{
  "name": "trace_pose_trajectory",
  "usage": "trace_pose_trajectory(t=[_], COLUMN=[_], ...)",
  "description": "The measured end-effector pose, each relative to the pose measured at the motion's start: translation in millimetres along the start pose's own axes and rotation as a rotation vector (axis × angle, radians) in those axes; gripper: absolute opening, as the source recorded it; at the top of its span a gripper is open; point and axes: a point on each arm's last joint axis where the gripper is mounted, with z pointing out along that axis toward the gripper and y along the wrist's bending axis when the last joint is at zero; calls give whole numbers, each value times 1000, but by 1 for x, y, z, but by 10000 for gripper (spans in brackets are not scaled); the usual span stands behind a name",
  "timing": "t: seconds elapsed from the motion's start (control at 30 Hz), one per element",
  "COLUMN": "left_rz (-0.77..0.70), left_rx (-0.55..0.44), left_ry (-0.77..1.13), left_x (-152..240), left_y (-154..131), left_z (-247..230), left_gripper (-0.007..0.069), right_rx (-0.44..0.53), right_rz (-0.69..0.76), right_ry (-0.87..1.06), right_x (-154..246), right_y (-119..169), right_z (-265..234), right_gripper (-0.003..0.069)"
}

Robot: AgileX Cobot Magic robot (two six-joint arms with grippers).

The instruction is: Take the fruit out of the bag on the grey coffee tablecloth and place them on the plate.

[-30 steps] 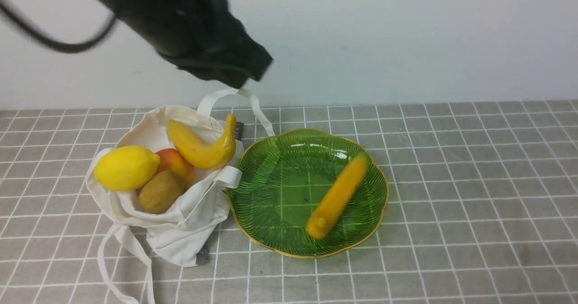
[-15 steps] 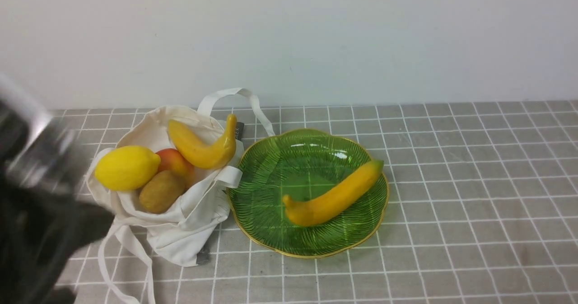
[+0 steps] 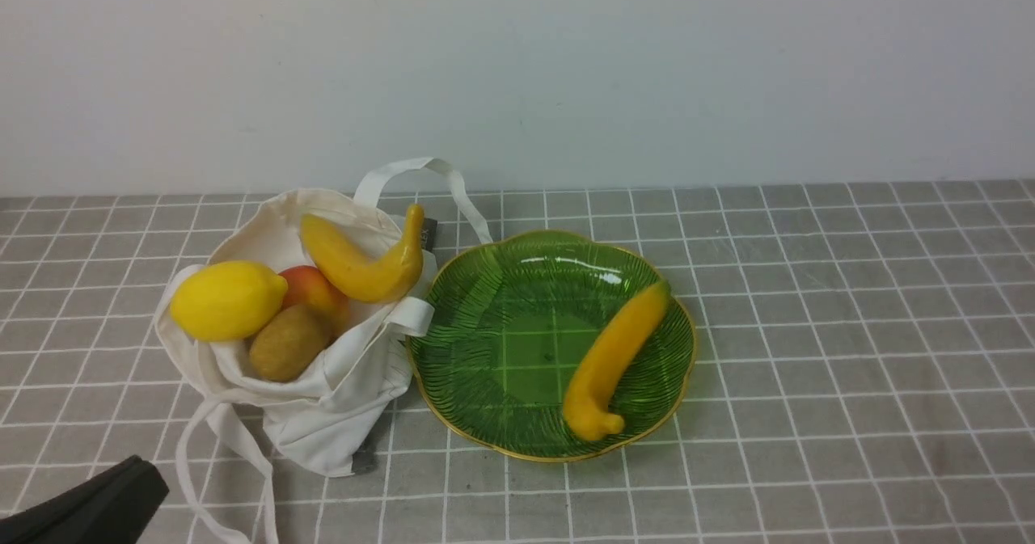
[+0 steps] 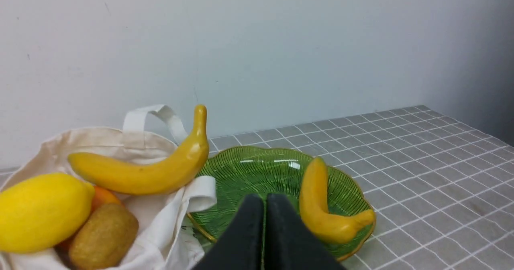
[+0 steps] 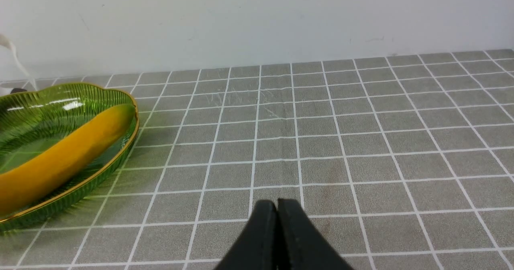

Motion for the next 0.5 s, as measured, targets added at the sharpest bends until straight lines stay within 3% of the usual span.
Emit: trace_pose_trajectory(t=[0.17,0.5], left_rz=[-2,10], left_rx=[-8,-26], left_ry=[60,67], left_x=[22,26], left_y=[3,5], left_z=[2,2], left_gripper=[-8,-8], right_rx=[0,0], right_rz=[0,0], right_ry=[0,0], right_x=[0,0], right_y=[0,0], right_z=[0,0], right_gripper=[-14,-14])
